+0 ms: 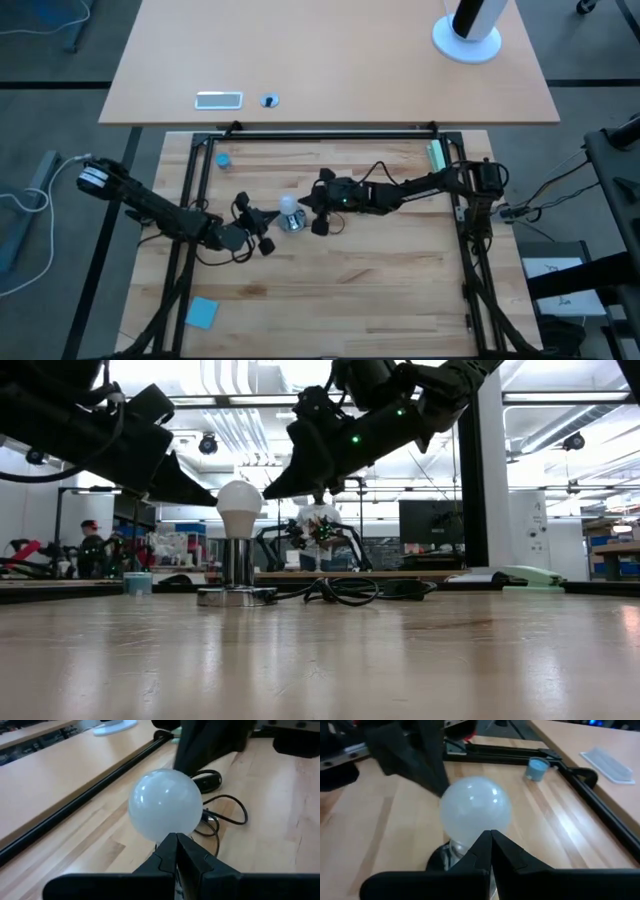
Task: Screw lightbulb
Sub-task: Insert the lightbulb into the lamp
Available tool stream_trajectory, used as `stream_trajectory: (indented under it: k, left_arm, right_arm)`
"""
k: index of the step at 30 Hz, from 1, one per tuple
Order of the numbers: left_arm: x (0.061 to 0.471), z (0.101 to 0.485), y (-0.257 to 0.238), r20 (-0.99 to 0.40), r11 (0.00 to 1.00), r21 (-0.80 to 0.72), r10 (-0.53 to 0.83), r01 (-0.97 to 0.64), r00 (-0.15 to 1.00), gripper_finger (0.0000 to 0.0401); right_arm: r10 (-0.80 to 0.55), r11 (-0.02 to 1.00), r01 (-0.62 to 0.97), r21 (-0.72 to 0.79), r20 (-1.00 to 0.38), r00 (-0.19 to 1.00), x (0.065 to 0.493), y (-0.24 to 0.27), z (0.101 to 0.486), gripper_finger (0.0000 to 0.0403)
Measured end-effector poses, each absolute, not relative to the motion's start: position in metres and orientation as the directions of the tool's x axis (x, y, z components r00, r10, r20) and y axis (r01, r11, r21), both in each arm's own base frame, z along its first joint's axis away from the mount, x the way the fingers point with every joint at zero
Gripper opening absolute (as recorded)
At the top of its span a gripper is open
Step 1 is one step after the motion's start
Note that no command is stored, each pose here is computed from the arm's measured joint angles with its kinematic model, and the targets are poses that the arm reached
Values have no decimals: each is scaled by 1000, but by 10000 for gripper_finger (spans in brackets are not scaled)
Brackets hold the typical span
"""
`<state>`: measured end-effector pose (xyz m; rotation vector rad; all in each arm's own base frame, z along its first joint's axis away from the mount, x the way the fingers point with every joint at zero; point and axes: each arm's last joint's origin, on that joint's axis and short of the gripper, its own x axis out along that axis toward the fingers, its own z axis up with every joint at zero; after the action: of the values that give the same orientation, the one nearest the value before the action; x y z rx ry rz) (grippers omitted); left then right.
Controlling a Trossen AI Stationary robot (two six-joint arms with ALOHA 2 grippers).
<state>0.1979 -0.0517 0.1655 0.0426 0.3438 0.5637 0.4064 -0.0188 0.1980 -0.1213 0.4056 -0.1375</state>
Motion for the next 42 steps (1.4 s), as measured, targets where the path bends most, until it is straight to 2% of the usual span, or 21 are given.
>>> stream_trajectory:
  k: [11, 19, 29, 34, 42]
  left_arm:
    - [198, 166, -49, -293, 820, 138, 570, -556, 768, 0]
    - [197, 165, -52, -317, 853, 128, 519, -507, 794, 0]
    - [198, 164, -49, -328, 856, 124, 513, -502, 793, 0]
    - [198, 164, -49, -328, 856, 123, 513, -503, 793, 0]
    - [198, 164, -49, -328, 855, 122, 514, -504, 793, 0]
  right_arm:
    - [-99, 992, 61, -110, -382, 919, 407, -12, 198, 0]
    - [-218, 972, 147, -181, -476, 852, 401, -17, 189, 0]
    - [-192, 979, 143, -147, -400, 896, 405, -23, 196, 0]
    - [-143, 988, 108, -108, -401, 905, 406, -21, 196, 0]
    - [-143, 988, 106, -112, -407, 902, 405, -21, 195, 0]
